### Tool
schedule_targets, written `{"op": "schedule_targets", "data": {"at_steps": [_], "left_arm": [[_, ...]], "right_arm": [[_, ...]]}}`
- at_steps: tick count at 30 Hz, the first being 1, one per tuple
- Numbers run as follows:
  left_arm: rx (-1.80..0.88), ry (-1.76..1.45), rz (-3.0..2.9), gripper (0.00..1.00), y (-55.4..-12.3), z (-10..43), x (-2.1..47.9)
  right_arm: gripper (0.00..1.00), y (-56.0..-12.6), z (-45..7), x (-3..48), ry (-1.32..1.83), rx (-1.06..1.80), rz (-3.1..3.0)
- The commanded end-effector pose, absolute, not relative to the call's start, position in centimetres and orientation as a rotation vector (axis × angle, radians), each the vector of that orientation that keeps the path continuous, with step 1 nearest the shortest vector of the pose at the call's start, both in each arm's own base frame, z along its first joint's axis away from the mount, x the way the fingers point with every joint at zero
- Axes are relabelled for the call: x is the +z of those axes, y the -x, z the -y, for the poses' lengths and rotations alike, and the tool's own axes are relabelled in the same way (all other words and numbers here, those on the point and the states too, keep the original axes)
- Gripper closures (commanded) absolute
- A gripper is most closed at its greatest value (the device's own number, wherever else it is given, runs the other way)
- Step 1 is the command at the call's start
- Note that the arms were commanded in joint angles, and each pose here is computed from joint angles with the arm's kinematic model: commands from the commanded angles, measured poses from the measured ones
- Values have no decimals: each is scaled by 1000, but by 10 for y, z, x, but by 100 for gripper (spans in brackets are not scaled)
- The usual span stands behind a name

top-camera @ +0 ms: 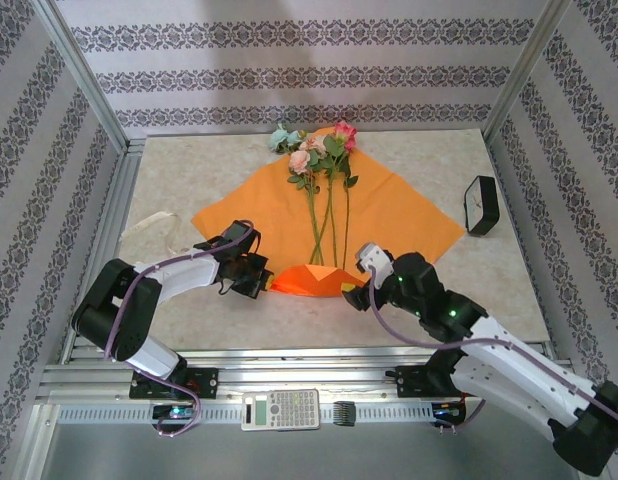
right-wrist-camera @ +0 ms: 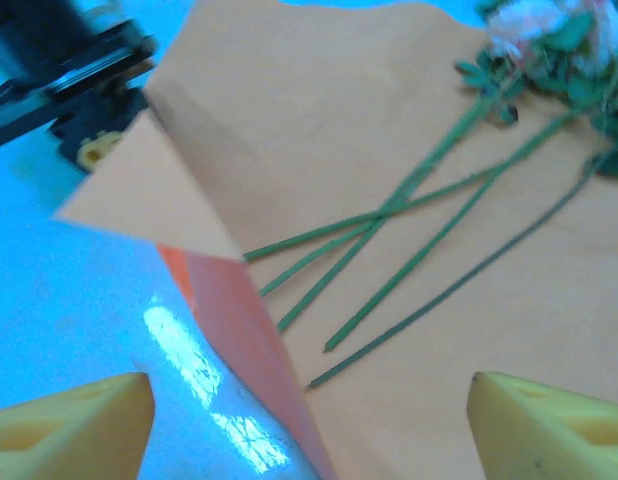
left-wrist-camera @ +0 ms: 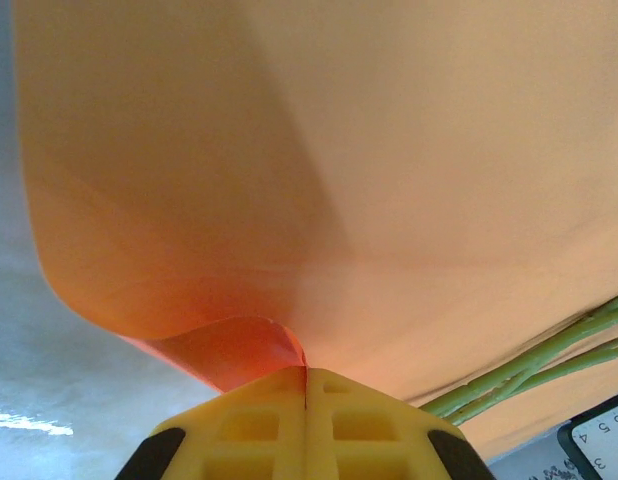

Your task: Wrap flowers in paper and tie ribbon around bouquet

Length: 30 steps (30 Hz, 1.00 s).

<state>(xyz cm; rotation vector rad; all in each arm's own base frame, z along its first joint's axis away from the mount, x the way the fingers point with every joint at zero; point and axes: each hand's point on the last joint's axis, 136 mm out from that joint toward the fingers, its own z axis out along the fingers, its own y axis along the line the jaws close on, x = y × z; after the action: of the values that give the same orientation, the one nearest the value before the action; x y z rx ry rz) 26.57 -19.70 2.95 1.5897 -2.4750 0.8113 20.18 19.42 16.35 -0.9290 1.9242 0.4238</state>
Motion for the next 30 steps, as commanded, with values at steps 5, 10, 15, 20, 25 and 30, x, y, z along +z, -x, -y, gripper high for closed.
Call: {"op": "schedule_targets", "data": {"at_steps": [5, 10, 15, 20, 25, 30], "left_arm": [[815, -1603, 2482, 100, -274, 194, 31], [822, -1596, 2488, 100, -276, 195, 33], [822, -1587, 2495, 100, -276, 195, 34], [823, -1569, 2516, 100, -278, 195, 35], [848, -1538, 2550, 100, -281, 196, 42], [818, -1441, 2690, 50, -277, 186, 70]], "right_arm": [[15, -190, -204, 150, 1254, 373, -1808], [12, -212, -223, 147, 1238, 455, -1875], [16, -230, -249, 149, 1251, 535, -1900], [41, -242, -262, 145, 1182, 646, -2009], [93, -266, -239, 141, 964, 759, -2162], [100, -281, -217, 135, 761, 861, -2263]]}}
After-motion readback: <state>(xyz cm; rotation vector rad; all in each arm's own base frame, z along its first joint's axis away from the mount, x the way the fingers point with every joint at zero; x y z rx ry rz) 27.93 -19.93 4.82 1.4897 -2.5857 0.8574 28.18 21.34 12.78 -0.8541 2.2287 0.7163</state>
